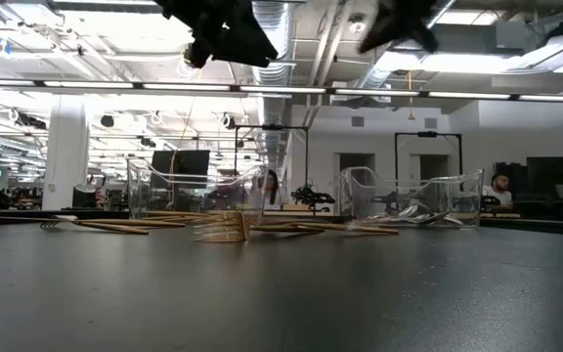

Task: Sort silverware by color (type)
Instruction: Put the orange spoon into the top right transparent bin

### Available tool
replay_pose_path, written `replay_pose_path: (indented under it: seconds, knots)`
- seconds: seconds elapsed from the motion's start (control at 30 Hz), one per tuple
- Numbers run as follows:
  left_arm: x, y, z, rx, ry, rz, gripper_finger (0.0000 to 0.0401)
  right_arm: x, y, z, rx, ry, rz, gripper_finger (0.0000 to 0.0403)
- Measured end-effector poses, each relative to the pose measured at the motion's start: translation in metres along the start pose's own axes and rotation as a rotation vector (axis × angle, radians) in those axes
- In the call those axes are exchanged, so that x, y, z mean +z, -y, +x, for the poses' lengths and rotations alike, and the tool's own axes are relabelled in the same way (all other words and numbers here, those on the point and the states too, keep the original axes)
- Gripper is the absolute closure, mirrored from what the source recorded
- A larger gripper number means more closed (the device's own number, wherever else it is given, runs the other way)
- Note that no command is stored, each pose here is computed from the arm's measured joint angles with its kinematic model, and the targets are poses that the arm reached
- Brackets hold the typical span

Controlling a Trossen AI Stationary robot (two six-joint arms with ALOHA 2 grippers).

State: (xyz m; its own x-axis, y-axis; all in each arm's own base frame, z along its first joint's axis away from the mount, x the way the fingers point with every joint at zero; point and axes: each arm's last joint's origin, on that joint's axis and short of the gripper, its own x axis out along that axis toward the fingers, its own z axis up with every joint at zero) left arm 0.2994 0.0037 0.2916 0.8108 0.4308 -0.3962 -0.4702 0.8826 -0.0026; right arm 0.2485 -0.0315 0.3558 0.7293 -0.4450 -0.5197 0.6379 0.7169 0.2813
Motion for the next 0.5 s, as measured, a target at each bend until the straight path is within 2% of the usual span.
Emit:
replay_pose_path:
  seconds: [0.13,0.27,0.4,0.5]
  knots:
    - [-0.002,-0.002,-0.002,0.008,-0.029,0.004,0.0278,0.004,0.027,-0.020,-0.091,-0.035,-0.019,0.0402]
    - [-0.003,-0.002,-0.002,0.012,-0.033,0.006,0.0278,0.005,0.049,-0.025,-0.103,-0.144,-0.029,0.0397]
    - [-0.005,-0.007,0.002,0.057,-0.048,0.015,0.0278,0.002,0.055,-0.007,-0.035,-0.287,-0.081,0.0361]
    - [-0.006,-0.014,0.005,0.115,-0.061,0.009,0.0278,-0.006,0.046,0.017,0.030,-0.388,-0.142,0.0337]
